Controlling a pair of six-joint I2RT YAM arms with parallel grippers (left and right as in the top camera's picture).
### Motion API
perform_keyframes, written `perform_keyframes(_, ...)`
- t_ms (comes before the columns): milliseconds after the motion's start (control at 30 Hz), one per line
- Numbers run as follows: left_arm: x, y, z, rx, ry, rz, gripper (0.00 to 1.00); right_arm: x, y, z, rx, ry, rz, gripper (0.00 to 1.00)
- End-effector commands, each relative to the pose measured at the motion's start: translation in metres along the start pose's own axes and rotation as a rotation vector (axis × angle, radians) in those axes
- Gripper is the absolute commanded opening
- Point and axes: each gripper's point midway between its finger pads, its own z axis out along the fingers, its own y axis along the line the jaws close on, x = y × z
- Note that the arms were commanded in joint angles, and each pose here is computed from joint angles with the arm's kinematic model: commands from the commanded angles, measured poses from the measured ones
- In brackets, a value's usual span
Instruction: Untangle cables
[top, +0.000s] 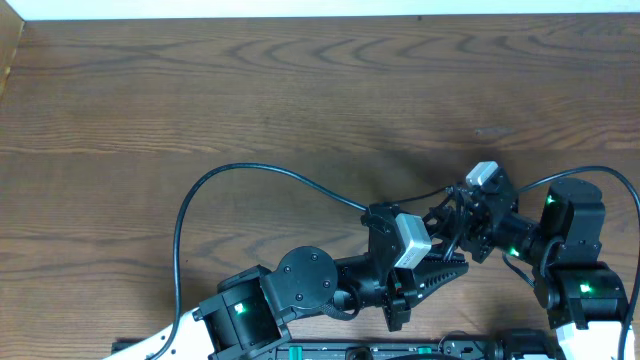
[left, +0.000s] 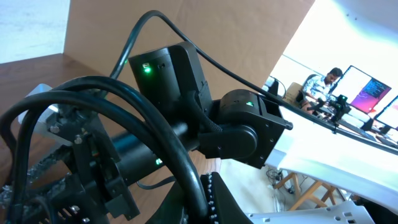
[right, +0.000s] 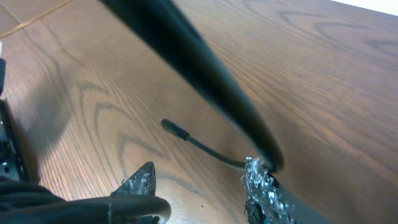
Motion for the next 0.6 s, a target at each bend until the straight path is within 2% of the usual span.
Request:
perform_keyframes(0,0.0,-0.013,-0.001,0.058,0.004,0.001,0.08,-0.002,-0.017,-0.003,0.107,0.011,0.069,0.43)
perform_keyframes(200,-0.004,-0.028,-0.003,0.14,-0.001,0.015,0.07,0.024,-0.061,-0.016,0.394,0.095,0.247,0.49)
perform_keyframes(400,-0.008,-0.03,-0.005,0.147,-0.016,0.021,0.07,0.035,-0.078,-0.026,0.518,0.121,0.324,0.58)
perform_keyframes(467,-0.008,-0.031,-0.005,0.147,-0.018,0.022,0.08,0.038,-0.08,-0.028,0.539,0.129,0.33,0.69)
perform_keyframes(500,-0.009,-0.031,-0.006,0.149,-0.021,0.023,0.08,0.039,-0.082,-0.029,0.552,0.135,0.331,0.8)
perform_keyframes(533,-0.01,-0.032,-0.006,0.15,-0.024,0.023,0.07,0.04,-0.083,-0.031,0.566,0.14,0.332,0.99)
perform_keyframes(567,-0.011,-0.032,-0.006,0.152,-0.027,0.025,0.07,0.042,-0.085,-0.032,0.582,0.146,0.333,0.99)
